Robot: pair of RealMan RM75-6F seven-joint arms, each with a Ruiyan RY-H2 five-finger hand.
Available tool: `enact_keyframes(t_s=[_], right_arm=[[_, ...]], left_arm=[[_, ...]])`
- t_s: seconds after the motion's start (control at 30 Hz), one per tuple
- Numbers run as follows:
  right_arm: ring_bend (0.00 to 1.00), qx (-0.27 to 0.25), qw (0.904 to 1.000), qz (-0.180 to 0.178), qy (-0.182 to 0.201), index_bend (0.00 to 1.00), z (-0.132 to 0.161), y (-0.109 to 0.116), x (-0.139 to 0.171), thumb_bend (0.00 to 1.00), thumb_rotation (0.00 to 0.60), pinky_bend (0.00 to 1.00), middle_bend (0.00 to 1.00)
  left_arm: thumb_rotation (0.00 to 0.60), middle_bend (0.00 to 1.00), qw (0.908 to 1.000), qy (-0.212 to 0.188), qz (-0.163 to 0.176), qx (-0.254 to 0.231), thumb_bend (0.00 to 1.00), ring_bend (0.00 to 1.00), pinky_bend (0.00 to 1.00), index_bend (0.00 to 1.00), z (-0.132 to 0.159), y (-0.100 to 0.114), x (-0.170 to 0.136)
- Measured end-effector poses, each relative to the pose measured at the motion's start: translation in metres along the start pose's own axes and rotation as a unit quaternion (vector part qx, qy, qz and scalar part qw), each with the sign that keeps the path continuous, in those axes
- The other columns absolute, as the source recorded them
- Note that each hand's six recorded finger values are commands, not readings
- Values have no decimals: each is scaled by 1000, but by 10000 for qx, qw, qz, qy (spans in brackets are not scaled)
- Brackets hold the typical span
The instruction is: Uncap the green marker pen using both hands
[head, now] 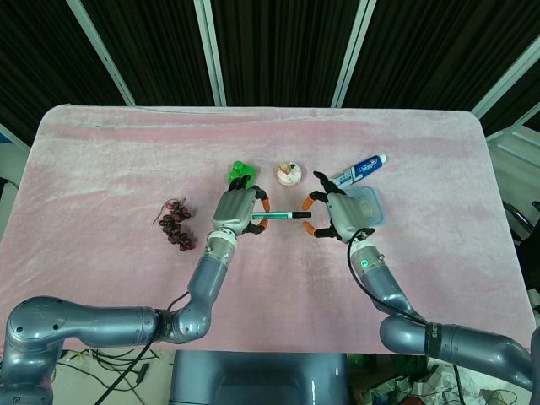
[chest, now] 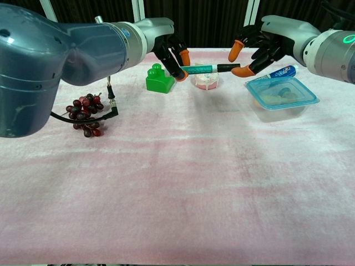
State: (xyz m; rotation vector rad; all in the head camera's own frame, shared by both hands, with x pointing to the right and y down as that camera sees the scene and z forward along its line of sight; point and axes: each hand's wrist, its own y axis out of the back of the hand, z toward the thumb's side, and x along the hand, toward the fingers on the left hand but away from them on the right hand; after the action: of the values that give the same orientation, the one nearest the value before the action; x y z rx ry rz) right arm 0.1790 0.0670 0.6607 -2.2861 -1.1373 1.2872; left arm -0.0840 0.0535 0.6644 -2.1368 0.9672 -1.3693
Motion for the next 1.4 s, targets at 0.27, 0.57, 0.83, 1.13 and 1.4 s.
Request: enact_keyframes(t_s=[0.27, 0.57, 0.83, 1.13, 1.4], right_arm=[[94, 1, 10000, -1, -32, 510, -2, 0, -1, 234, 600, 178, 21], [94, -10, 10000, 17, -64, 513, -4, -2, -2, 238, 600, 178, 21], [96, -35, 9999, 31, -114, 540, -8, -3, -3, 252, 600, 177, 23], [97, -52, 9999, 37, -143, 565, -9, -5, -4, 266, 600, 177, 25], [100, -60, 9999, 62, -124, 610, -9, -6, -5, 292, 600, 177, 26]], left_arm=[[600, 331, 10000, -18, -5, -2, 500, 23, 0, 714, 1, -2, -1], [600, 332, 10000, -44, -4, -19, 500, 23, 0, 716, 3, -3, -1], [600, 332, 10000, -55, 9, -5, 501, 23, 0, 717, 3, -2, -2], [600, 332, 10000, -71, -3, 4, 501, 23, 0, 717, 3, -2, -3], [600, 332, 10000, -58, 1, 41, 501, 23, 0, 717, 2, -3, -2]])
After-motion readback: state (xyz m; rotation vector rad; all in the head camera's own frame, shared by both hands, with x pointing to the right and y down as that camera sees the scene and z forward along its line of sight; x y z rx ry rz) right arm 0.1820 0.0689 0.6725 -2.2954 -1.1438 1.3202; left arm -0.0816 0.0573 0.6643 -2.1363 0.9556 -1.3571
